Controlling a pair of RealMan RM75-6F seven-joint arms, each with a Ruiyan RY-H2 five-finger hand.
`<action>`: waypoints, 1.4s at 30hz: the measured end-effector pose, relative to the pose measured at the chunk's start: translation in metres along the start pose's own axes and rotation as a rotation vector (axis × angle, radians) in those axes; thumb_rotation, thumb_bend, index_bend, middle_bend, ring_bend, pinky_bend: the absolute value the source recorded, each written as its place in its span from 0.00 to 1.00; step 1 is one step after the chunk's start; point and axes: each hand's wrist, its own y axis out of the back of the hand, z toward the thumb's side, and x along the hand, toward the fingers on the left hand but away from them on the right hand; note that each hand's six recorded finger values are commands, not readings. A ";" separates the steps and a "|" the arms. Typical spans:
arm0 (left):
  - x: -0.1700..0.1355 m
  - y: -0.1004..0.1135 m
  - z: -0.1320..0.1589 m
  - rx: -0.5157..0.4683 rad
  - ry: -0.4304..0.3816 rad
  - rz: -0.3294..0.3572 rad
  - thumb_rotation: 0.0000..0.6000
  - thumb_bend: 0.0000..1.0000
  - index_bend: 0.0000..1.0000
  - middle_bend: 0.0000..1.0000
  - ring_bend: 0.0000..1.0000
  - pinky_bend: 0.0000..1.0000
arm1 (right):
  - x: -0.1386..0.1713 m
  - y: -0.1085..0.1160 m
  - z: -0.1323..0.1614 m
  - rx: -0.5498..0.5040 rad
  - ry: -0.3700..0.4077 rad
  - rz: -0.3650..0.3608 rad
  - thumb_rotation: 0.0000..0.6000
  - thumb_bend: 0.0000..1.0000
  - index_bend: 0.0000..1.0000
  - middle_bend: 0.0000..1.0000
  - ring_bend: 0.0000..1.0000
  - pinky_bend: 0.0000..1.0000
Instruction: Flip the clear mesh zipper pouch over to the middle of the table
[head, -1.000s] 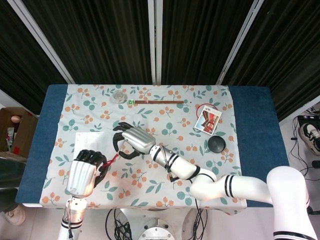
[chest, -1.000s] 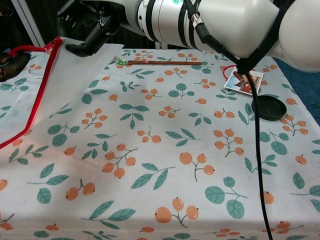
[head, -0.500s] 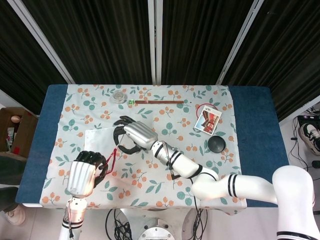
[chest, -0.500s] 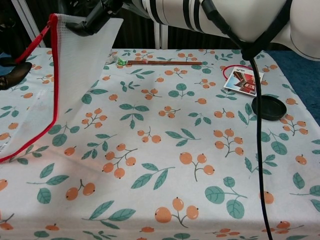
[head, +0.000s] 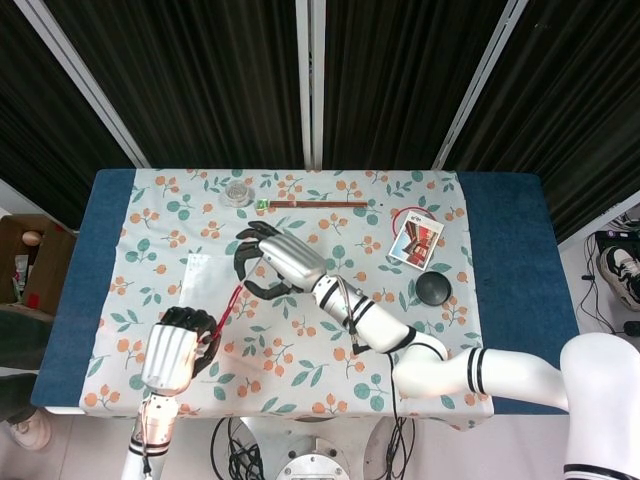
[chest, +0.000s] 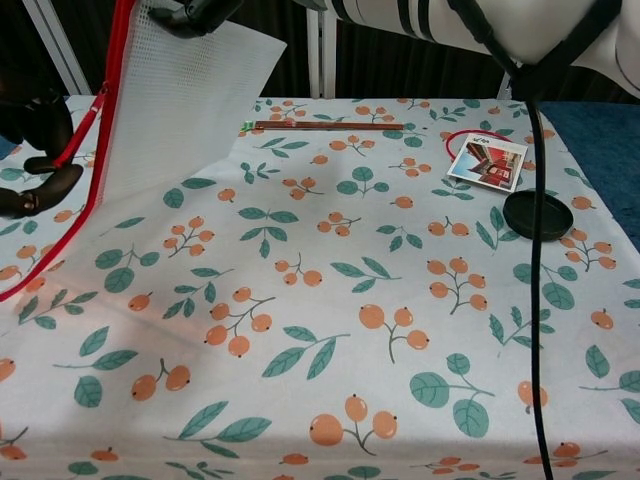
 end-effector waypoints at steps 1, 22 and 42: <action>0.000 -0.002 -0.001 0.002 0.004 -0.007 1.00 0.39 0.71 0.57 0.49 0.45 | 0.001 0.001 0.000 -0.001 0.001 -0.003 1.00 0.44 0.81 0.38 0.15 0.04; -0.011 -0.054 -0.035 0.073 0.071 -0.199 1.00 0.39 0.71 0.57 0.49 0.46 | 0.061 0.032 -0.019 0.037 0.015 -0.074 1.00 0.44 0.81 0.39 0.15 0.04; 0.002 -0.088 -0.029 0.153 0.002 -0.305 1.00 0.40 0.71 0.57 0.49 0.46 | 0.156 0.079 -0.074 0.102 -0.099 -0.146 1.00 0.44 0.81 0.40 0.15 0.04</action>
